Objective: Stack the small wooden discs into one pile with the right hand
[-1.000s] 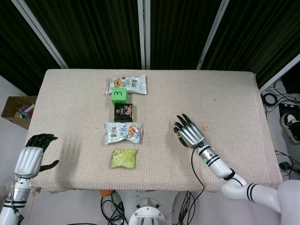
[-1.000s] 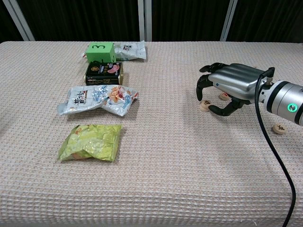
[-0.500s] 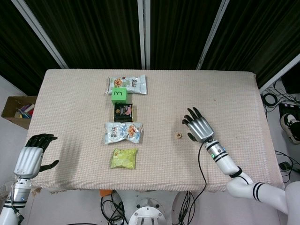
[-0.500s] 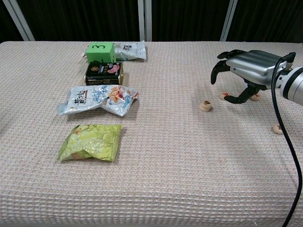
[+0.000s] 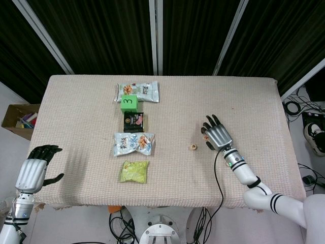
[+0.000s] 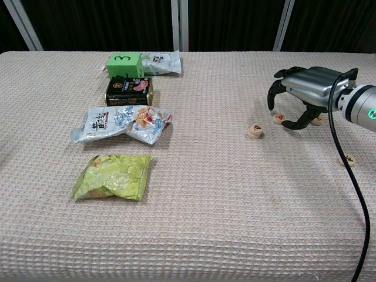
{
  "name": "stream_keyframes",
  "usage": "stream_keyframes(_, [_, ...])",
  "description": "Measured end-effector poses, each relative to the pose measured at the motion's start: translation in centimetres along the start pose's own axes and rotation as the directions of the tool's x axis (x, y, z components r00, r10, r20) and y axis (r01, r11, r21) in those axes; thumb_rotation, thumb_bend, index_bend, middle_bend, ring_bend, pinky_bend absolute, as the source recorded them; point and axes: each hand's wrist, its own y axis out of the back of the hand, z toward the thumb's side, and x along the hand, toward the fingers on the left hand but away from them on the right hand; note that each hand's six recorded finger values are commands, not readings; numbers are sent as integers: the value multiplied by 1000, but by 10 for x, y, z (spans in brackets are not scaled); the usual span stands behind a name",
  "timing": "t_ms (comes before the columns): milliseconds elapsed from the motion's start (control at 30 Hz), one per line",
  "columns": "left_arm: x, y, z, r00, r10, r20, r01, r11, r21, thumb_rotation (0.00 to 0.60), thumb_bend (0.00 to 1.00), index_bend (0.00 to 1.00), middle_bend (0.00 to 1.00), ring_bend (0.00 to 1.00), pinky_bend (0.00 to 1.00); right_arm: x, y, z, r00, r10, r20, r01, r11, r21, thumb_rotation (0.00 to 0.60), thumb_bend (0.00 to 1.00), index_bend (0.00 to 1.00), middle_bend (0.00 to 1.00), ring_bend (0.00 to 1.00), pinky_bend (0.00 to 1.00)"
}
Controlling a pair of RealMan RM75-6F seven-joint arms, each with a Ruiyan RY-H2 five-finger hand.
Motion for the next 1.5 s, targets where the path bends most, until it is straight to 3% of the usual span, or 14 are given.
stream_keyframes(567, [1, -2, -3, 1000, -3, -5, 3, 1000, -3, 600, 86, 266, 227, 170, 186, -9, -8, -5, 1000, 14, 26, -14, 1000, -10, 600, 320, 492, 296, 0, 0])
stream_keyframes(767, [0, -1, -4, 1000, 2, -8, -2, 1000, 0, 600, 86, 267, 227, 170, 186, -7, -3, -5, 1000, -13, 20, 13, 1000, -28, 600, 351, 532, 308, 0, 0])
stream_keyframes(1133, [1, -1, -1, 1000, -1, -2, 1, 1000, -2, 600, 85, 266, 227, 170, 186, 19, 30, 20, 994, -57, -92, 49, 995, -87, 600, 351, 536, 297, 0, 0])
stream_keyframes(1500, [1, -3, -2, 1000, -5, -8, 5, 1000, -7, 600, 85, 266, 226, 170, 186, 17, 26, 43, 986, 7, -164, -4, 1000, 22, 600, 350, 509, 286, 0, 0])
